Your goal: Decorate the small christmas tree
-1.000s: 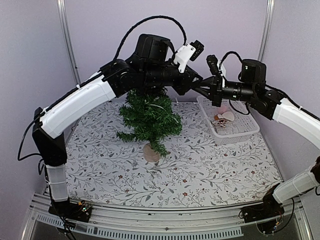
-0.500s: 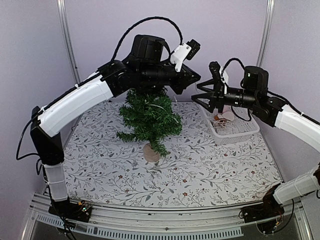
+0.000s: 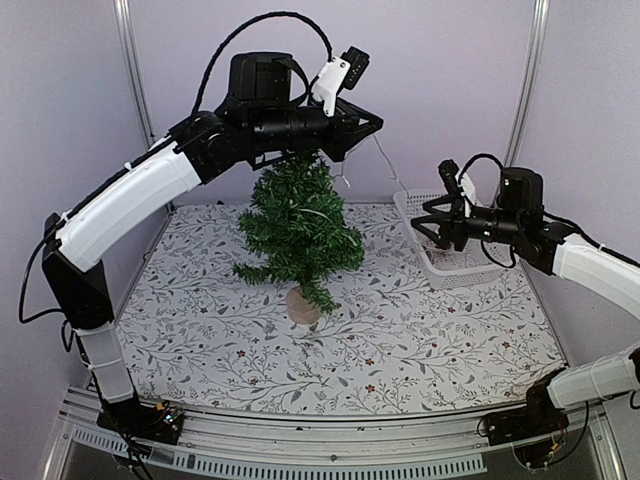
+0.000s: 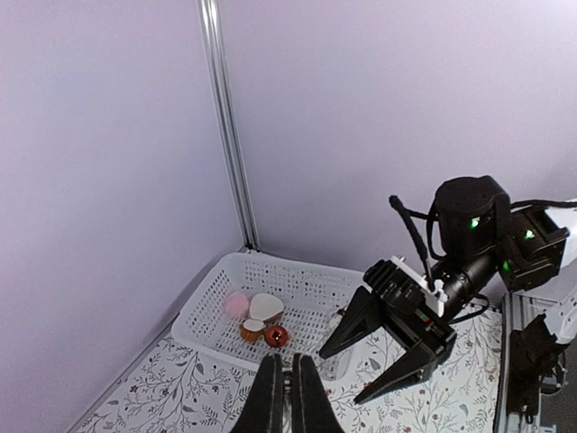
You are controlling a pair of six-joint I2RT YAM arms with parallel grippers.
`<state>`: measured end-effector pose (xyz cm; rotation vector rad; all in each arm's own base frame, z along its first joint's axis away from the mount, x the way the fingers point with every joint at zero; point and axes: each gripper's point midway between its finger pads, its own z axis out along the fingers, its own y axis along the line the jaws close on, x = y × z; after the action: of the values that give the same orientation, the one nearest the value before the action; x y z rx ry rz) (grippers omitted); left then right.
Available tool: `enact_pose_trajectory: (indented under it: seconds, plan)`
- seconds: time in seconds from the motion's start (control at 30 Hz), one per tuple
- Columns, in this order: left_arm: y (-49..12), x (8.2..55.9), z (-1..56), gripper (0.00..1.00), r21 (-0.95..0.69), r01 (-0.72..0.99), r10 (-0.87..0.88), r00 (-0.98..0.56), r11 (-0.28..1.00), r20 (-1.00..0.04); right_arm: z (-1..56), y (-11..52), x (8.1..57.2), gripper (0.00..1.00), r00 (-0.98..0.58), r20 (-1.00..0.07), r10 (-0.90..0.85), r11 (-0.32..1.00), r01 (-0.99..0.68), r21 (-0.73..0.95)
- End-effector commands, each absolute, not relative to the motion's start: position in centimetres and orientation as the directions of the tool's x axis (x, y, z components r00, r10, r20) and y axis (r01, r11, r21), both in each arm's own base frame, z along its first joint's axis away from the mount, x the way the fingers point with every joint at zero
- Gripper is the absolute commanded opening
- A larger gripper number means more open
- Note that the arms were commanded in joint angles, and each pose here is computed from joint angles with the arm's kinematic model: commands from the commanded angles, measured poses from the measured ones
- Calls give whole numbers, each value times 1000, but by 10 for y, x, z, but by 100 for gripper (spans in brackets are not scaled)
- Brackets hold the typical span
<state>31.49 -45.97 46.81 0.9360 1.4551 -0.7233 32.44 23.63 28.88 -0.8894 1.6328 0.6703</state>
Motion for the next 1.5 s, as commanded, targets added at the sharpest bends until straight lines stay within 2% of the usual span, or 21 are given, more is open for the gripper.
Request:
enact_pose_trajectory:
  seconds: [0.0, 0.1, 0.2, 0.37, 0.7, 0.9, 0.97, 1.2, 1.27, 1.37, 1.47]
  plan:
    - [-451, 314, 487, 0, 93, 871, 89, 57, 482, -994, 273, 237, 342, 57, -122, -967, -223, 574, -819, -29]
    - [-449, 315, 489, 0, 95, 869, 86, 61, 486, -994, 260, 237, 352, 47, -141, -960, -242, 585, -811, -28]
    - [-446, 316, 489, 0, 98, 864, 88, 62, 494, -994, 252, 232, 358, 32, -151, -955, -254, 601, -798, -33]
    - [-443, 316, 484, 0, 108, 859, 102, 66, 500, -993, 262, 230, 358, 0, -133, -960, -246, 604, -796, -44]
    - [-437, 315, 460, 0, 132, 854, 161, 58, 504, -985, 330, 219, 340, 0, -48, -965, -257, 614, -779, -125]
    - [-435, 314, 446, 7, 154, 851, 211, 53, 502, -976, 365, 212, 325, 0, -20, -963, -269, 614, -774, -155]
    - [-434, 313, 444, 11, 161, 850, 221, 54, 502, -974, 379, 210, 319, 0, -3, -963, -271, 613, -771, -170]
    - [-429, 304, 447, 44, 186, 851, 238, 75, 491, -969, 395, 210, 308, 0, -4, -953, -304, 609, -770, -191]
    - [-429, 299, 447, 51, 213, 846, 258, 93, 489, -962, 393, 212, 302, 0, -10, -946, -325, 603, -772, -199]
    - [-427, 289, 452, 60, 244, 846, 267, 125, 475, -955, 392, 214, 297, 0, -16, -940, -340, 602, -772, -205]
    - [-425, 285, 459, 62, 276, 827, 277, 153, 489, -948, 392, 216, 292, 0, -20, -940, -341, 596, -777, -200]
